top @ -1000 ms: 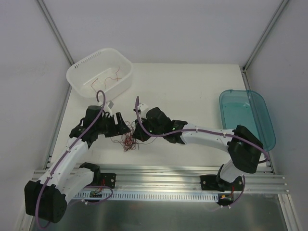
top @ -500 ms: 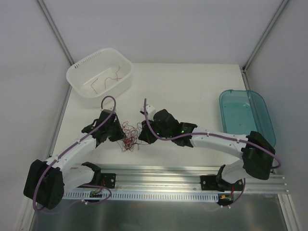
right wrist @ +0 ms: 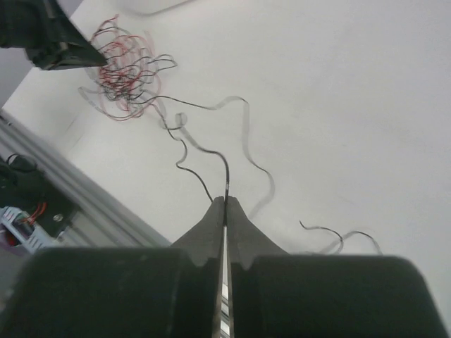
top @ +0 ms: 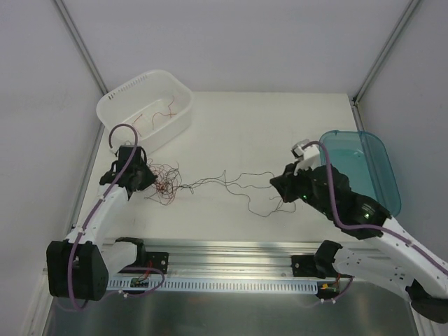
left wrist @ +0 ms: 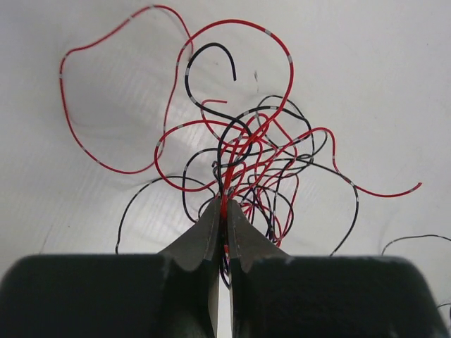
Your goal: Untangle the cables
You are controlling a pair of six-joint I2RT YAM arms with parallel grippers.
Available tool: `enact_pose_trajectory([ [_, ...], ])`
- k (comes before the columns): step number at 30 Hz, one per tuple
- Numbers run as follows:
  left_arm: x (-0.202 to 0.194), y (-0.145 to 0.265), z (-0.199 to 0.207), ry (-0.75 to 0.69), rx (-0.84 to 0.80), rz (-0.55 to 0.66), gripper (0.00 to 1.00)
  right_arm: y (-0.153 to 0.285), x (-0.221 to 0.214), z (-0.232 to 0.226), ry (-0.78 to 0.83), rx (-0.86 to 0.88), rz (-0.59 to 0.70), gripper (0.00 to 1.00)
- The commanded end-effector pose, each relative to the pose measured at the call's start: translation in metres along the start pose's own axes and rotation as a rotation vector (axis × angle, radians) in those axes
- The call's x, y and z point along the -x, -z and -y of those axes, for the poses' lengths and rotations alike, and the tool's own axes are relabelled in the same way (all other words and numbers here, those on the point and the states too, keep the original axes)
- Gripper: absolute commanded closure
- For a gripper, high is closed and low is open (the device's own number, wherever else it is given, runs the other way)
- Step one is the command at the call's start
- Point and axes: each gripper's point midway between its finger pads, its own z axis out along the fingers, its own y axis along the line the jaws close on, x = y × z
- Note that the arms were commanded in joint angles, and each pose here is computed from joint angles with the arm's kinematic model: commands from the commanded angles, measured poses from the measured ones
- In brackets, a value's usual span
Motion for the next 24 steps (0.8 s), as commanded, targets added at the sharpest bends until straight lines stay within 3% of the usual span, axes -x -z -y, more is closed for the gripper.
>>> enact_pose_trajectory([
  [1, 0.032, 0.013, -0.002, -0.015, 0.03, 0.068, 1.0, 0.044, -0.01, 0.05, 0.04, -0.187, -0.035, 0.99],
  [14, 0.091, 0.025, -0.052, -0.095, 0.276, 0.144, 1.0, 0.149, 0.055, 0.088, 0.101, -0.367, 0.142, 0.99],
  [24, 0.065, 0.008, -0.044, -0.144, 0.199, 0.018, 1.0, 0.141, 0.076, 0.073, 0.117, -0.315, 0.16, 0.99],
])
